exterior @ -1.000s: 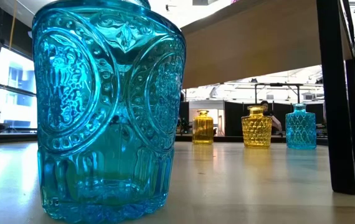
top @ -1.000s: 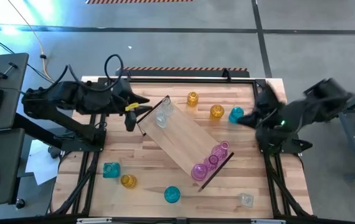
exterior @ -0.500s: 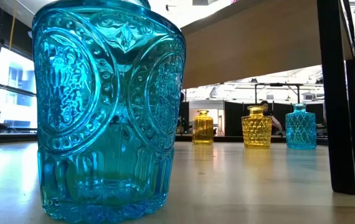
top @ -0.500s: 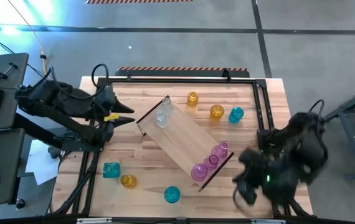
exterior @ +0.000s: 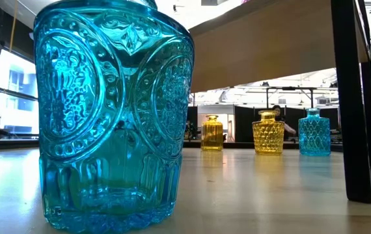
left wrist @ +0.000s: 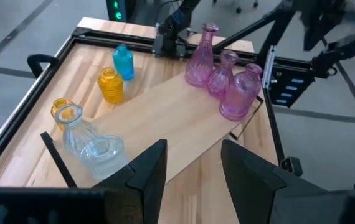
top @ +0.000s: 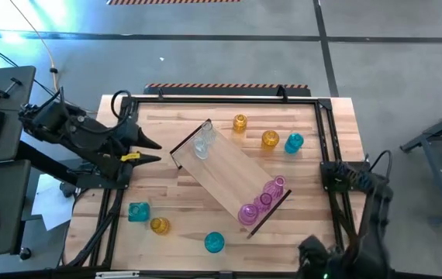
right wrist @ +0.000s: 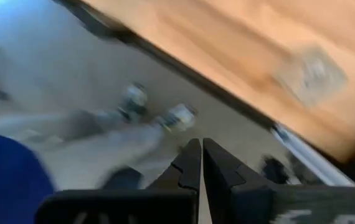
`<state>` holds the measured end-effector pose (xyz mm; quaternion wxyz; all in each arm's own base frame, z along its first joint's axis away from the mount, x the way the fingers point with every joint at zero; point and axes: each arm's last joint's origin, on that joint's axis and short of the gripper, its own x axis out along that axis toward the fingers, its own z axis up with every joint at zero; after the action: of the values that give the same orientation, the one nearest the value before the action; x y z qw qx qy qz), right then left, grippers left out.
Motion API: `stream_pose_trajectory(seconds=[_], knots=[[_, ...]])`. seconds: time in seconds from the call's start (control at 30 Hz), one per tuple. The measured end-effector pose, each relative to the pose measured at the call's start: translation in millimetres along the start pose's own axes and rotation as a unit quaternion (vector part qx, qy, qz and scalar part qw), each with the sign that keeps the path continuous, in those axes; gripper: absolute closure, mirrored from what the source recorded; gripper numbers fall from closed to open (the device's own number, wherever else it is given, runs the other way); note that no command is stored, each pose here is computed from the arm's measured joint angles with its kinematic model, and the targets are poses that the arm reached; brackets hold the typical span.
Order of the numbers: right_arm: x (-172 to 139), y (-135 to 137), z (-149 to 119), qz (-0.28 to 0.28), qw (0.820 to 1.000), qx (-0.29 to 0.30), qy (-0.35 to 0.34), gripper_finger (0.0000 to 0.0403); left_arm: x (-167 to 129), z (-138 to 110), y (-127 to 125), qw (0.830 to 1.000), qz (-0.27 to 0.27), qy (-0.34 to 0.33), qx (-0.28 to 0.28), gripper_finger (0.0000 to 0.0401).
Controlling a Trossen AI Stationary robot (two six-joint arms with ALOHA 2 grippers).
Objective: Sort vases onto shelf
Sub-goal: Put the transparent flower vase on the shelf aligned with the other transparent flower vases
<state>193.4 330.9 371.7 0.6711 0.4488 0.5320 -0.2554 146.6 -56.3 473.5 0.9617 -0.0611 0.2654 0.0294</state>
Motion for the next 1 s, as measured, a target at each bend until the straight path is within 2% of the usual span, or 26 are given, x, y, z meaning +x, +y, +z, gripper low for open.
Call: stream_pose_trajectory(seconds=[0.13, 0.47, 0.6, 0.77, 0.9, 1.0], knots=[[26.8, 3.2, -13.3, -0.067, 0.996, 0.013, 0.050, 0.0402, -0.9, -0.8, -2.2, 1.000, -0.007, 0.001, 0.004, 0.0256], [56.0, 11.8, -13.1, -0.089, 0.995, 0.025, 0.021, 0.0396, -2.6, -2.3, -6.4, 1.000, -0.020, 0.002, 0.012, 0.0256], [56.4, 12.1, -12.6, -0.094, 0.995, 0.026, 0.029, 0.0358, -3.3, -3.0, -8.2, 1.000, -0.025, 0.003, 0.015, 0.0256], [59.6, 8.6, -13.2, -0.106, 0.994, 0.023, 0.031, 0.0283, -4.1, -3.7, -10.0, 0.999, -0.031, 0.004, 0.015, 0.0256], [72.8, -14.0, -7.7, -0.159, 0.987, 0.020, 0.003, 0.0239, -4.3, -3.8, -10.5, 0.999, -0.032, 0.004, 0.015, 0.0256], [66.2, -33.3, 4.7, -0.172, 0.985, 0.018, -0.019, 0.0224, -4.3, -3.8, -10.5, 0.999, -0.032, 0.004, 0.010, 0.0256]])
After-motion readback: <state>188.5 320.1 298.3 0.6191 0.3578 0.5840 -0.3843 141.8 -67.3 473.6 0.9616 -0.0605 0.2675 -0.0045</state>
